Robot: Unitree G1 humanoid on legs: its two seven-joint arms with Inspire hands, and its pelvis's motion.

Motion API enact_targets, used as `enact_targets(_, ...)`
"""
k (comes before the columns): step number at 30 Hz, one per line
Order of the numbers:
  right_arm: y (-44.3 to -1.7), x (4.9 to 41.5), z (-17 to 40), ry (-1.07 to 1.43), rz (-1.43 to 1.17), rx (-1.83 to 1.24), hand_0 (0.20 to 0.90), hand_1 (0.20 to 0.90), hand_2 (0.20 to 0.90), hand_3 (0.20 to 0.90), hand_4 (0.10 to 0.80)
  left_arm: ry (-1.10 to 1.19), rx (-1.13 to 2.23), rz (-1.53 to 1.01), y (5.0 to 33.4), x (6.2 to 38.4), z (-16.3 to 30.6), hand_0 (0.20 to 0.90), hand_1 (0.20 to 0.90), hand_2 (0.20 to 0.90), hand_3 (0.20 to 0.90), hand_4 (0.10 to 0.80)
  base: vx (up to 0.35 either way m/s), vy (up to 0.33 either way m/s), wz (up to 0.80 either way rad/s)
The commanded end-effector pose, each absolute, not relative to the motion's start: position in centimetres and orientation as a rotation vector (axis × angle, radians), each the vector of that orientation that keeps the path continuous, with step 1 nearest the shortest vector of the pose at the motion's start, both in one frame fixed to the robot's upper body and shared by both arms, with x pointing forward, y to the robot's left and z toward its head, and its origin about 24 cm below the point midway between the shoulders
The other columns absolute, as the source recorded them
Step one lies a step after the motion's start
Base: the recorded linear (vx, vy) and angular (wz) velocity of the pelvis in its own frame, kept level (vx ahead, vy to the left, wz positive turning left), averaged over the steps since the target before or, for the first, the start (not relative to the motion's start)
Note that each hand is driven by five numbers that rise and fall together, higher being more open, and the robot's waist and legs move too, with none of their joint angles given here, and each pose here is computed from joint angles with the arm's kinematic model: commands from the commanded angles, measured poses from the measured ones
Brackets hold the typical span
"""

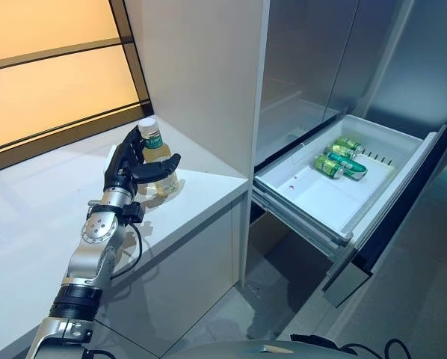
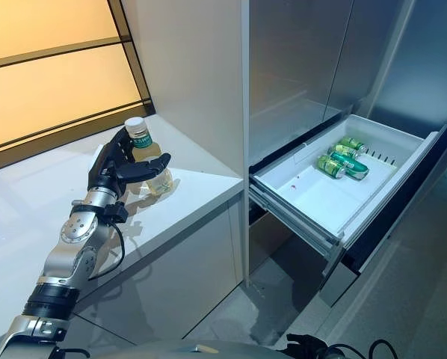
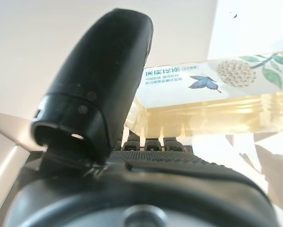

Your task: Put drinks into fridge and close the fridge

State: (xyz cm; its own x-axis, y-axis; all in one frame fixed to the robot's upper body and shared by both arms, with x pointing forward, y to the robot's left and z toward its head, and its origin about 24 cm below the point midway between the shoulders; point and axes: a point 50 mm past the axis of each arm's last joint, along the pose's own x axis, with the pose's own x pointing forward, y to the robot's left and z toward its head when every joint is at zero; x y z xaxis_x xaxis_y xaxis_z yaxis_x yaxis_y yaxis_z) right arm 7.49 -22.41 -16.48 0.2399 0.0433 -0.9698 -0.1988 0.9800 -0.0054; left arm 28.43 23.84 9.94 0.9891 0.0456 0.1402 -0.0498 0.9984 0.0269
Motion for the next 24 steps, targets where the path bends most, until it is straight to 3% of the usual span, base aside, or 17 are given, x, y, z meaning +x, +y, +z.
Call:
enact_targets(1,-22.4,7.1,-16.6,1.349,0.244,-0.205,0.900,0.900,0.900,0.900,0.800,-0.435,0.049,0.064,24.6,30.3,16.9,0.733,0.733,0.733,0.705,0.605,0.000,0.000,0.00)
enact_targets(2,-22.5,7.1,-16.6,1.349,0.244,-0.206,0.900,0.900,0.900,0.900,0.800,-0.441,0.045,0.068,24.6,30.3,17.0,0.608,0.608,0.608,0.560,0.460,0.000,0.000,0.00)
enact_targets(3,-22.4,7.1,-16.6,1.349,0.248,-0.208,0.900,0.900,0.900,0.900,0.800,-0.452,0.036,0.072,24.6,30.3,17.1,0.547,0.547,0.547,0.488,0.388,0.000,0.000,0.00)
enact_targets(5,-22.4,7.1,-16.6,1.350,0.258,-0.213,0.900,0.900,0.900,0.900,0.800,-0.497,-0.006,0.082,24.5,30.1,17.6,0.300,0.300,0.300,0.200,0.100,0.000,0.000,0.00)
enact_targets(20,-21.4,8.0,-16.5,1.294,0.291,-0.209,0.900,0.900,0.900,0.900,0.800,-0.613,-0.148,0.010,23.4,29.3,18.6,0.300,0.300,0.300,0.200,0.100,0.000,0.000,0.00)
enact_targets(24,-19.2,12.7,-14.7,1.060,0.347,-0.171,0.900,0.900,0.900,0.900,0.800,-0.687,-0.526,-0.173,21.8,28.4,19.0,0.300,0.300,0.300,0.200,0.100,0.000,0.000,0.00)
